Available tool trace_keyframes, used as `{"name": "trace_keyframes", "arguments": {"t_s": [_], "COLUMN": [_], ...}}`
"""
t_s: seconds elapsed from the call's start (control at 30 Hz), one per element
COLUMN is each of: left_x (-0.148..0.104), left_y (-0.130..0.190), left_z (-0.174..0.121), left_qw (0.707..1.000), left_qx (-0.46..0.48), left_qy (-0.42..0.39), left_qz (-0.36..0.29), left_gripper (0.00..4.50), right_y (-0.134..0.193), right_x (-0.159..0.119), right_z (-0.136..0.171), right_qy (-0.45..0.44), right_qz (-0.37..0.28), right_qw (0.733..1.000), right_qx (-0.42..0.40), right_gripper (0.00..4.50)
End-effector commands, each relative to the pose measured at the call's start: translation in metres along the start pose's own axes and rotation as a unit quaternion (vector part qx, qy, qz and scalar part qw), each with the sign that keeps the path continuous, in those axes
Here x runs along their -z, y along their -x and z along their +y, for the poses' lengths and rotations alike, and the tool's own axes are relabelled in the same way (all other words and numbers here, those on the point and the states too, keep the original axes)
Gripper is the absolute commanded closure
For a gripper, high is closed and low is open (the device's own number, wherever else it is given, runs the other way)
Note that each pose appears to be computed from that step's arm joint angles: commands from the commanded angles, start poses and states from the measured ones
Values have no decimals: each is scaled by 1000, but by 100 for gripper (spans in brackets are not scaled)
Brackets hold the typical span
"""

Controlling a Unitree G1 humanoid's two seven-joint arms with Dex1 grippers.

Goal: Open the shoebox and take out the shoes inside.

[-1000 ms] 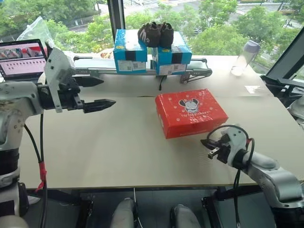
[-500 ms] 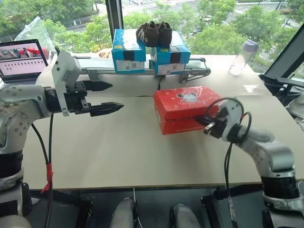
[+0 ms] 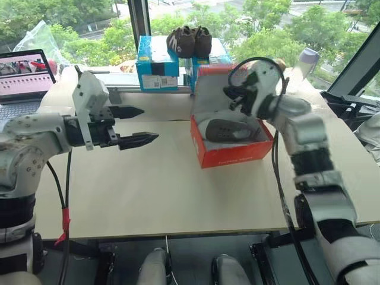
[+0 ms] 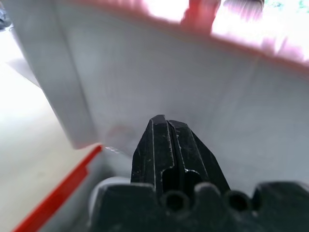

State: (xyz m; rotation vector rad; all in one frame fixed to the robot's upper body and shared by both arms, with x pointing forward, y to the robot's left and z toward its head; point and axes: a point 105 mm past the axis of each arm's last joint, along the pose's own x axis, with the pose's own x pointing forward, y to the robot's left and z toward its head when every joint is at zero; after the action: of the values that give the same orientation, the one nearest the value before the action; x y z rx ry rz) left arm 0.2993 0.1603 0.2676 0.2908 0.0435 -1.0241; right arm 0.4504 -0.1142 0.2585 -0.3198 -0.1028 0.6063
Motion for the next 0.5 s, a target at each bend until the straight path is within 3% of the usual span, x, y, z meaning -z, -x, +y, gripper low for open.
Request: {"name": "trace_keyframes", "arguments": {"t_s": [0.03,0.33,0.43,0.5], "left_x": [-10,-8,-8,-8], "left_y": [1,-6,-6,-7], "left_z": [-5,-9,-10,-11], "left_qw": [1000,1000,1000,1000], "left_qx": [0,7,9,10], "left_qy": [-20,-15,-15,-15], "left_qz": [-11,-16,-16,-16], "left_gripper": [0,0,0,0], "right_y": [-1,20,40,52], "right_x": [-27,-53,-67,-61], "right_z": [-7,-23,-27,-24], "right_qy": [35,110,161,200], "right_qz": [-47,-42,-31,1], "right_qw": [998,993,985,975], "right_qx": [-2,-23,-56,-93], "right_gripper": [448,448,448,448]}}
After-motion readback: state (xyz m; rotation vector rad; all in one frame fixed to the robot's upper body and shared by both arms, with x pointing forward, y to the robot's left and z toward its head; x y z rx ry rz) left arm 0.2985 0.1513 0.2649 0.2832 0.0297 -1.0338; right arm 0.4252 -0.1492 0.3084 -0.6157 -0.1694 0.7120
